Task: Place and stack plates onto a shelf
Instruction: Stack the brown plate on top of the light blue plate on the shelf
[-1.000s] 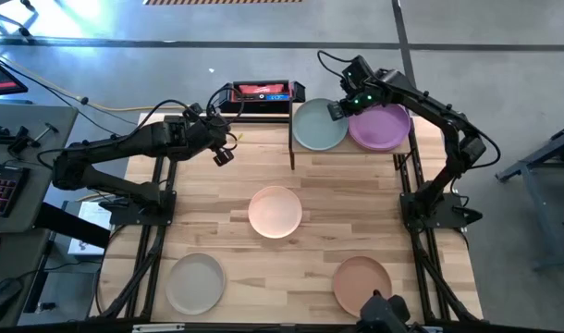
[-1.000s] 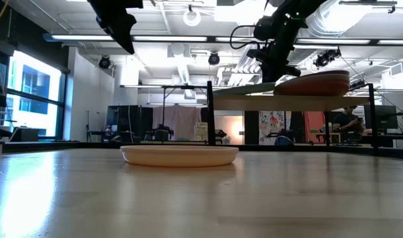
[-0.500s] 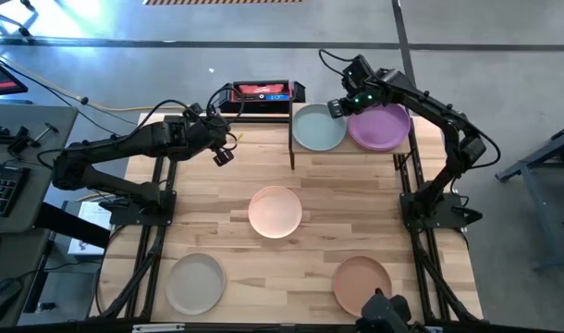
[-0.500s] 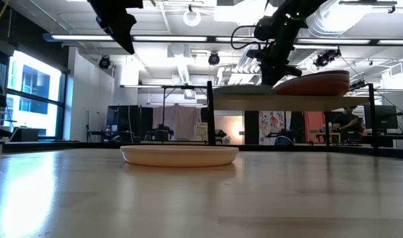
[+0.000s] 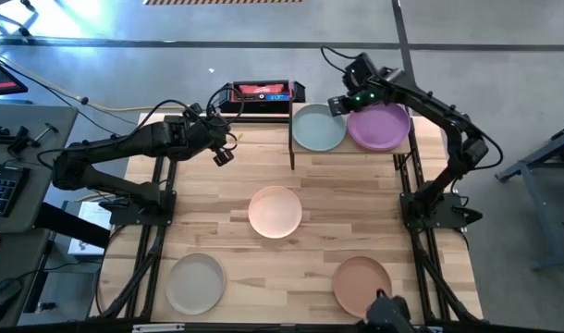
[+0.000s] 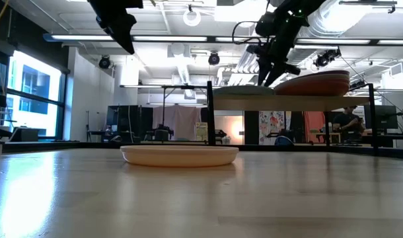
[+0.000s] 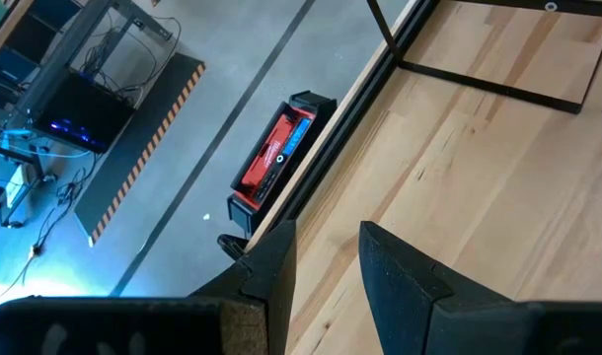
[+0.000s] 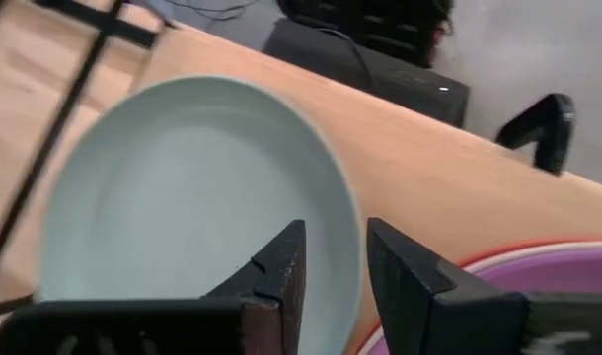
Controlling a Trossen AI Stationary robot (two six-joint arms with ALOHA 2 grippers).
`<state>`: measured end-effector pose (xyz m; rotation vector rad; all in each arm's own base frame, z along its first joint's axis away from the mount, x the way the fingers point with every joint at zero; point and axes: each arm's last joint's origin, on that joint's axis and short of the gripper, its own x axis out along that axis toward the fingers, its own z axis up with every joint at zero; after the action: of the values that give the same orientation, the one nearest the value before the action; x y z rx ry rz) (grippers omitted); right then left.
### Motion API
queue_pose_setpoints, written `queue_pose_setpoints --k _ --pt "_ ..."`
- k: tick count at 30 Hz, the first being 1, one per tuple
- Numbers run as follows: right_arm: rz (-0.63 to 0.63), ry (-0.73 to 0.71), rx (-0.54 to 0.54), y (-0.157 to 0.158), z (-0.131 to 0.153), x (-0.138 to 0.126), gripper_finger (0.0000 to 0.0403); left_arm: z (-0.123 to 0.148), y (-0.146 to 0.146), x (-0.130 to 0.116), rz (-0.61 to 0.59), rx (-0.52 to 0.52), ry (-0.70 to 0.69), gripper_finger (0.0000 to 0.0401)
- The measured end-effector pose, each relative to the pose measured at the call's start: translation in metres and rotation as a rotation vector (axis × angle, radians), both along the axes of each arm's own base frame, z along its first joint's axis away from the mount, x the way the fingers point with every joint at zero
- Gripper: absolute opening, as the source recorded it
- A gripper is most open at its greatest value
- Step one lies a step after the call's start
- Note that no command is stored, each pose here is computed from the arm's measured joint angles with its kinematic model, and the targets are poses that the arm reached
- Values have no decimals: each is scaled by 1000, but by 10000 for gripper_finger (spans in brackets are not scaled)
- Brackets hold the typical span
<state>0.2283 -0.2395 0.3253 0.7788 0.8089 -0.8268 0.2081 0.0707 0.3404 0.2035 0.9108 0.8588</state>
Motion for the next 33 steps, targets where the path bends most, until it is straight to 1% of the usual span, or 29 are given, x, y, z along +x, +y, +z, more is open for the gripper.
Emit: queue_pose_setpoints --k 3,7,10,13,15,18,24,27,29,33 --pt "38 -61 23 6 8 -3 90 0 0 0 0 0 0 102" --pt "122 -159 88 18 20 -6 90 0 0 0 12 -8 -15 102" --pt "203 -211 163 32 24 -4 90 -1 -1 1 9 -45 -44 102" --pt "287 -228 259 49 26 0 90 -1 -2 1 2 -91 -68 102" --pt "336 -212 322 62 24 4 90 -2 -2 1 5 -121 -83 102" --pt "402 -157 385 84 21 13 90 -3 -3 0 9 -146 -87 102" --pt "509 -71 467 134 19 33 90 -6 -4 -4 2 -177 -39 102" --pt "589 -42 481 161 19 42 90 -7 -6 -3 -24 -217 -41 102" --pt "644 -18 471 178 19 47 90 -8 -7 -3 -48 -255 -41 102" --pt "639 52 435 209 18 52 90 -11 -14 -5 -75 -361 -30 102"
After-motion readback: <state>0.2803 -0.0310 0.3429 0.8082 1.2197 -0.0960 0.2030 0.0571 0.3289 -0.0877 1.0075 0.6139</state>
